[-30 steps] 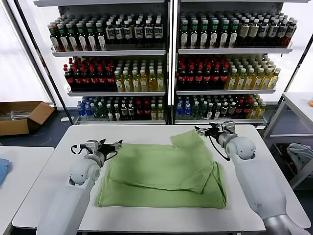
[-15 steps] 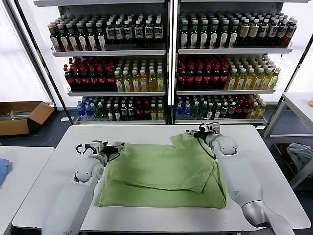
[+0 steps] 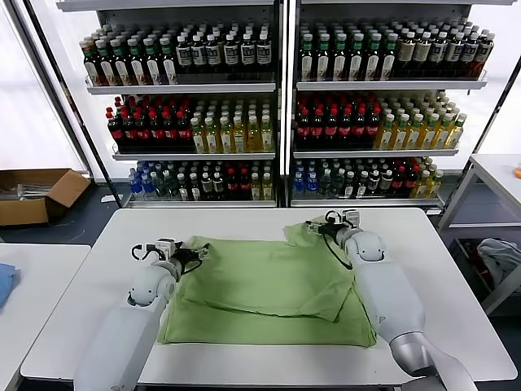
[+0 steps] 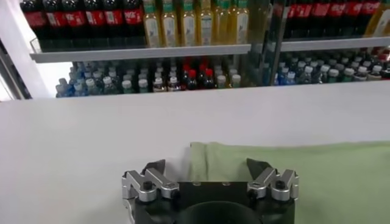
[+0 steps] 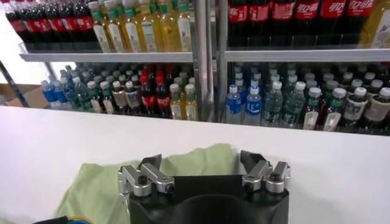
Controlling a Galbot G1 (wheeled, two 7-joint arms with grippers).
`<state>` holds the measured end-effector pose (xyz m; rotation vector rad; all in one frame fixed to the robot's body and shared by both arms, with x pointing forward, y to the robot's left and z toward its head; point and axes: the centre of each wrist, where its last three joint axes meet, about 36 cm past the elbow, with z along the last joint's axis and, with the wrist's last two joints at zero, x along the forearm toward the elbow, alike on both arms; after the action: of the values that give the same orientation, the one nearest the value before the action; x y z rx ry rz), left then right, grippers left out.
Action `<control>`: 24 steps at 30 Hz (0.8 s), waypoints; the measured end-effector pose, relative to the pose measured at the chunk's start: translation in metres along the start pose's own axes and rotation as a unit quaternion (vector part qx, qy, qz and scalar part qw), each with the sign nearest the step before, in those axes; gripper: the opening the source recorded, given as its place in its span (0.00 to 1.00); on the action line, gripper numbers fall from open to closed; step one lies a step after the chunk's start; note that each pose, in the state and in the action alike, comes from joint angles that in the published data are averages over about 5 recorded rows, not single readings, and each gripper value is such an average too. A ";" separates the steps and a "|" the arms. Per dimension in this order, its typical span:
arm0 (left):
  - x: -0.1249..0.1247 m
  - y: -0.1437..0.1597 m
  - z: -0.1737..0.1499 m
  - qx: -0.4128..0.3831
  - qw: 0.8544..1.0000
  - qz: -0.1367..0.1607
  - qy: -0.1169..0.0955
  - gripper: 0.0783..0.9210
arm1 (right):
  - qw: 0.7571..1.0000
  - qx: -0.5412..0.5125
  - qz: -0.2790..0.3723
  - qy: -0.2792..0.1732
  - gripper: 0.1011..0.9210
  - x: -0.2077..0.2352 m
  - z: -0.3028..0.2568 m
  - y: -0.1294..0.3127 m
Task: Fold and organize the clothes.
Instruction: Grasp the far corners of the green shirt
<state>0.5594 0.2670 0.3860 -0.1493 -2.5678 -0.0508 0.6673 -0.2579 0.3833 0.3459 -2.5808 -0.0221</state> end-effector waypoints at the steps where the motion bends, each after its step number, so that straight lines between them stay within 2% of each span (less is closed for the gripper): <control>1: 0.000 0.000 0.001 0.000 1.000 0.000 0.000 0.84 | 1.000 0.000 0.000 0.001 0.72 0.000 0.001 0.000; 19: 0.002 0.000 0.002 -0.002 1.000 0.007 0.000 0.23 | 1.000 0.008 -0.004 0.002 0.08 0.008 0.016 -0.001; 21: 0.002 0.000 0.002 -0.002 1.000 0.008 -0.001 0.16 | 1.000 0.008 -0.005 0.001 0.03 0.010 0.017 -0.002; 24: 0.003 -0.001 0.003 -0.001 1.000 0.009 -0.002 0.06 | 1.000 0.007 -0.005 -0.001 0.01 0.012 0.018 -0.003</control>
<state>0.5557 0.2669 0.3853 -0.1727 -2.5705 -0.0469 0.6491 -0.2644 0.3740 0.3656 -2.5820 -0.0071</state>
